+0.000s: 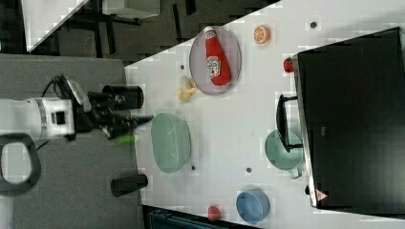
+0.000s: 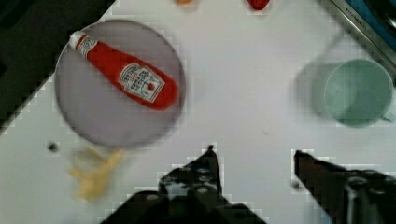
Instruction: Drag strainer left to right.
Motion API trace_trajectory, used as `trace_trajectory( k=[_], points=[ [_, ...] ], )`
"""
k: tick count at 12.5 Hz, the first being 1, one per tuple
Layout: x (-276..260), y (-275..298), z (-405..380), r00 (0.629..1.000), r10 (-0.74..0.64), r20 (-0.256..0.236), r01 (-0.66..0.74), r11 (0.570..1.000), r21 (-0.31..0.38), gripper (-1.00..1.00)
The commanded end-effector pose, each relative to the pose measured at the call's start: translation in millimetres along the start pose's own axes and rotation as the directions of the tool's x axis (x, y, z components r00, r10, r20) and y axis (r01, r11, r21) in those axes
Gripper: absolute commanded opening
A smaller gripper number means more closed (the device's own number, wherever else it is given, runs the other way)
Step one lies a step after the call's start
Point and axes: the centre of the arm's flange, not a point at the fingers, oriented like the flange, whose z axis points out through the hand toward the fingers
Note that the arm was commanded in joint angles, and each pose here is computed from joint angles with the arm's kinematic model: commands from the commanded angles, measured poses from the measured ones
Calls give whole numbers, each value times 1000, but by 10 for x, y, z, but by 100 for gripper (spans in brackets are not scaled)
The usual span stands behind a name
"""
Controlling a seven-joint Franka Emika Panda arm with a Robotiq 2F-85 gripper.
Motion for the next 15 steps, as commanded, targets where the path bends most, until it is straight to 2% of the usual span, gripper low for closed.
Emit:
trace_trajectory(
  k=[1, 3, 7, 10, 12, 15],
  points=[
    [-1130, 1667, -1121, 999, -10, -40, 11, 1000, 28, 59],
    [-1148, 1640, -1103, 999, -16, -40, 16, 1000, 24, 99],
    [-1538, 1106, -845, 992, -124, -20, 123, 992, -25, 100],
    [-1970, 439, -476, 980, -188, -62, 184, 981, -69, 100],
    [-2268, -10, -144, 982, -166, -90, 159, 984, -76, 100],
    [-2705, -612, 482, 995, -47, -89, 41, 997, -65, 100]
  ],
)
